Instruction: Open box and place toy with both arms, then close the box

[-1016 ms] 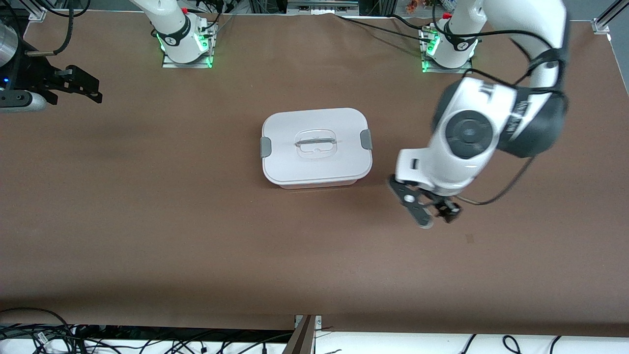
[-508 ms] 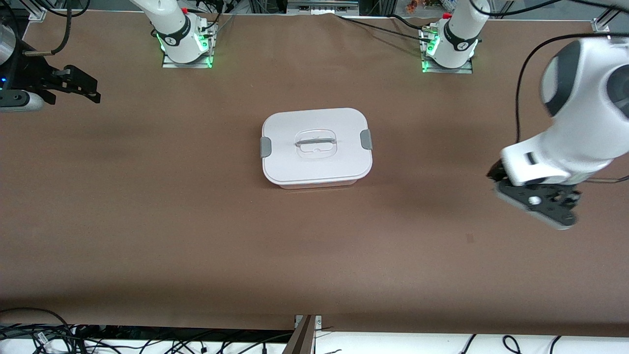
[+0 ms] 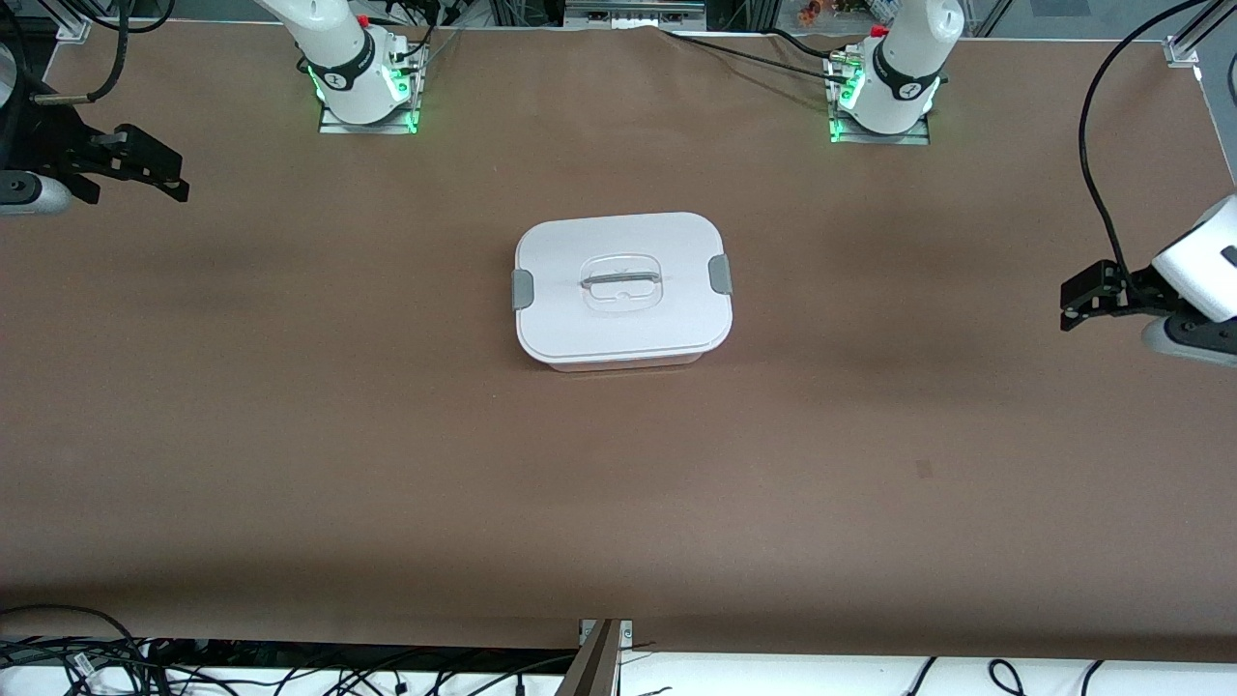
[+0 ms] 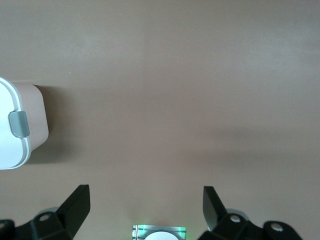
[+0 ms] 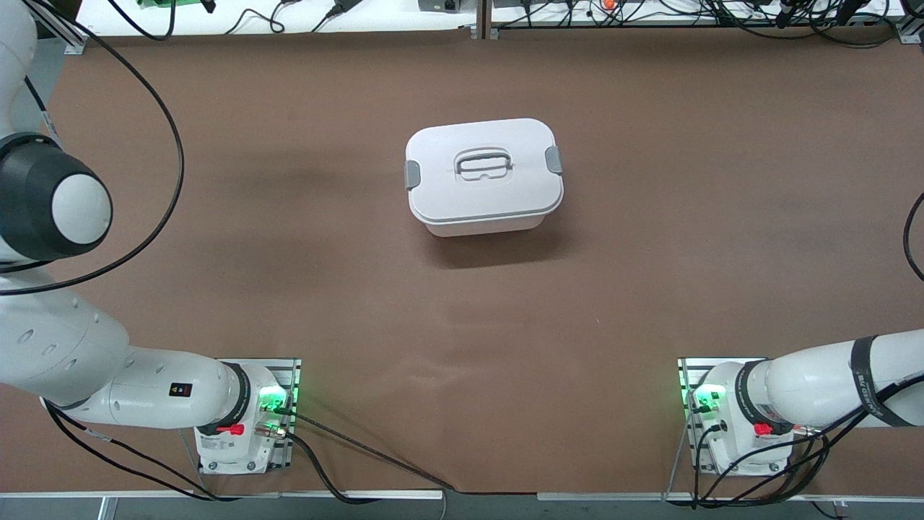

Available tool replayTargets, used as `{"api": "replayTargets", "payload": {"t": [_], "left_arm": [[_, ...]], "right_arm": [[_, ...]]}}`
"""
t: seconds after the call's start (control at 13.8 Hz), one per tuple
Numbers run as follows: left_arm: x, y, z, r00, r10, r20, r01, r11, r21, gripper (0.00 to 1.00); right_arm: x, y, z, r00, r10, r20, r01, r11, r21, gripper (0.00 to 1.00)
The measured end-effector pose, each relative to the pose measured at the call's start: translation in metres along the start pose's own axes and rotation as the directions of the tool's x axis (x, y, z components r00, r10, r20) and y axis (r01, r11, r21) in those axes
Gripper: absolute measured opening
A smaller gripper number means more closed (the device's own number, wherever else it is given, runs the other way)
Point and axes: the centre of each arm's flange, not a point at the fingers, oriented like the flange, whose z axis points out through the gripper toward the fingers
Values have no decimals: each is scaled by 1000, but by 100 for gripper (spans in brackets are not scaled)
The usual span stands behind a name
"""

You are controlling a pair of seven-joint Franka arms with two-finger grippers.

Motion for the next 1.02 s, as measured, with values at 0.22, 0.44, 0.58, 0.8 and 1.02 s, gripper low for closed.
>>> {"api": "replayTargets", "payload": {"t": [0.22, 0.44, 0.58, 0.8, 1.02], "left_arm": [[-27, -2, -1, 990, -126, 62, 129, 991, -46, 100], [-38, -13, 4, 981, -170, 95, 177, 982, -63, 100], [-36, -15, 11, 979, -174, 110, 181, 981, -63, 100], [-35, -15, 18, 974, -179, 136, 189, 980, -63, 100], [-34, -16, 19, 973, -183, 138, 193, 979, -62, 100]], "right_arm": [[0, 0, 0, 1000, 0, 0, 0, 1000, 0, 100], [0, 0, 0, 1000, 0, 0, 0, 1000, 0, 100], [0, 0, 0, 1000, 0, 0, 0, 1000, 0, 100], [0, 0, 0, 1000, 0, 1, 0, 1000, 0, 100], [0, 0, 0, 1000, 0, 1, 0, 1000, 0, 100]]}}
